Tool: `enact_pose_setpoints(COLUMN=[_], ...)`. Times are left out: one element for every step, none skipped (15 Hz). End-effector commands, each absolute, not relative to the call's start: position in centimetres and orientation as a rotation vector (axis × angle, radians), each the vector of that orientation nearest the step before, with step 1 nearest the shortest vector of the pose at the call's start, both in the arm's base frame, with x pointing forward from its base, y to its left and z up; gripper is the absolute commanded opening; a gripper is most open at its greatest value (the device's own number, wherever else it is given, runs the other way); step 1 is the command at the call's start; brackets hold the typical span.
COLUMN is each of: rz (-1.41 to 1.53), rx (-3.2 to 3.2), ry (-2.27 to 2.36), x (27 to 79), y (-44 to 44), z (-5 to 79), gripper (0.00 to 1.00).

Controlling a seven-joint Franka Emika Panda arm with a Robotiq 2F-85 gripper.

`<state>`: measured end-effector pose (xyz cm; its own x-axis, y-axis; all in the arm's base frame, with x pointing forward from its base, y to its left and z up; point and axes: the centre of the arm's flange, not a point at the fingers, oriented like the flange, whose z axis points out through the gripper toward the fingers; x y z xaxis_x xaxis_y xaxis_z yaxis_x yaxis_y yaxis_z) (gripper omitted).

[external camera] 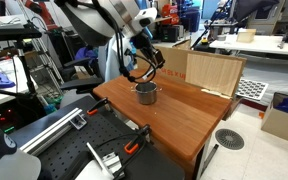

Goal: Place the black marker inside the pot

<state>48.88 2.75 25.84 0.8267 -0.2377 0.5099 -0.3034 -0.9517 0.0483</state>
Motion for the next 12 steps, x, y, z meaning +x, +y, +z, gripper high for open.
enact_pose_setpoints(rz=[0.895, 0.905, 0.912, 0.917, 0.918, 0.917, 0.906, 0.901, 0.885, 0.877, 0.862, 0.853], rx=[2.828, 2.82, 2.816, 2.811, 2.812, 2.812, 2.813, 2.812, 2.814, 2.81, 2.808, 2.803], ry=[-0.445, -0.441, -0.439, -0.437, -0.435, -0.434, -0.438, -0.437, -0.445, -0.448, -0.451, -0.451], x=[47.3, 47.3, 47.4, 47.2, 47.1, 46.9, 46.7, 46.5, 46.2, 46.0, 45.8, 45.6], y=[3.0, 3.1, 3.1, 3.3, 3.4, 3.6, 3.6, 3.6, 3.5, 3.5, 3.3, 3.2], z=[24.7, 24.7, 24.7, 24.6, 24.4, 24.2, 23.8, 23.5, 23.1, 22.8, 22.3, 21.9], gripper=[0.06, 0.06, 0.06, 0.06, 0.06, 0.06, 0.06, 0.06, 0.06, 0.06, 0.06, 0.06])
